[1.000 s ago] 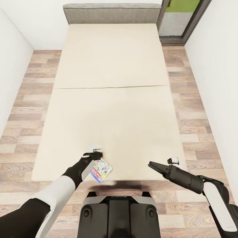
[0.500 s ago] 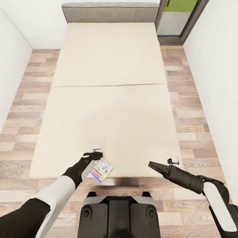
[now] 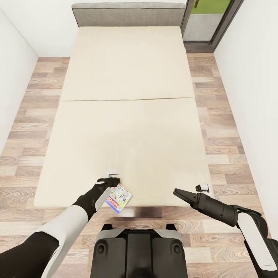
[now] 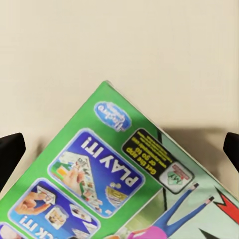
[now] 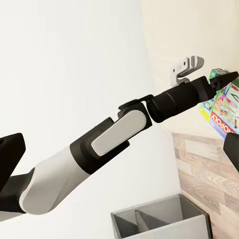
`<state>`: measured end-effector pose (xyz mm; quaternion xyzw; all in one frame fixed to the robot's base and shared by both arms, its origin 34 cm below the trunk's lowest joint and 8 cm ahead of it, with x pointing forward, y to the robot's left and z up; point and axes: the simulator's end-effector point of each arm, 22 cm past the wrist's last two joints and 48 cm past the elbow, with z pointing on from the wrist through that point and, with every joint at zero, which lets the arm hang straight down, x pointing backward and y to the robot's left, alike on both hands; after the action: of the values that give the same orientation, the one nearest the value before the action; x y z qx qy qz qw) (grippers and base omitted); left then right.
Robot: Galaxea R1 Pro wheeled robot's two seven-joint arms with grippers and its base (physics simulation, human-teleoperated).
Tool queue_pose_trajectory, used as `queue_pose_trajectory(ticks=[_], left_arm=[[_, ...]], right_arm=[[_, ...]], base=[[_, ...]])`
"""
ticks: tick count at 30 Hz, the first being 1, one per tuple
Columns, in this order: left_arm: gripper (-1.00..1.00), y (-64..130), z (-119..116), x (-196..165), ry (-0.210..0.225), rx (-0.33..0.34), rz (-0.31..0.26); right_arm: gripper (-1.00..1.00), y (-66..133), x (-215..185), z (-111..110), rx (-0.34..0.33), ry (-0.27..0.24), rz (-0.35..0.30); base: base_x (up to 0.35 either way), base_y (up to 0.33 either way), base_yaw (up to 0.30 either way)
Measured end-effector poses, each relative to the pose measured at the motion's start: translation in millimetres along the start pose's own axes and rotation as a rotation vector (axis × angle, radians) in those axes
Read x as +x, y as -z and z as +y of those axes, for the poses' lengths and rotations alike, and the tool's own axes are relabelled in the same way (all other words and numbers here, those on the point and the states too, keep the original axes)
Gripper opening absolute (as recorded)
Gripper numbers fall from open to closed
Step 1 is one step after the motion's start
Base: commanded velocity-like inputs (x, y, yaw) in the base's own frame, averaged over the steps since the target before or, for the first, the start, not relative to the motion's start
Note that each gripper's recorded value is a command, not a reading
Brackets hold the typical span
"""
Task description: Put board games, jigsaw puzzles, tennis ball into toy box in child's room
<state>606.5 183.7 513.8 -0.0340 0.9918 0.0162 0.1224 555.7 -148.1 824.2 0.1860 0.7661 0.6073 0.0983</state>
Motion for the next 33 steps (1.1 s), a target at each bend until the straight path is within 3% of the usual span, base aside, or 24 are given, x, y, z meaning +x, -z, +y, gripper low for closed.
queue_pose_trajectory(ticks=[33], left_arm=[[1.00,-0.1,-0.5,0.0,0.000,0.001,0.000]], right_arm=[[1.00,-0.9,-7.5,0.2,-0.001,0.040,-0.035]], base=[[-0.052,-0.044,0.000]])
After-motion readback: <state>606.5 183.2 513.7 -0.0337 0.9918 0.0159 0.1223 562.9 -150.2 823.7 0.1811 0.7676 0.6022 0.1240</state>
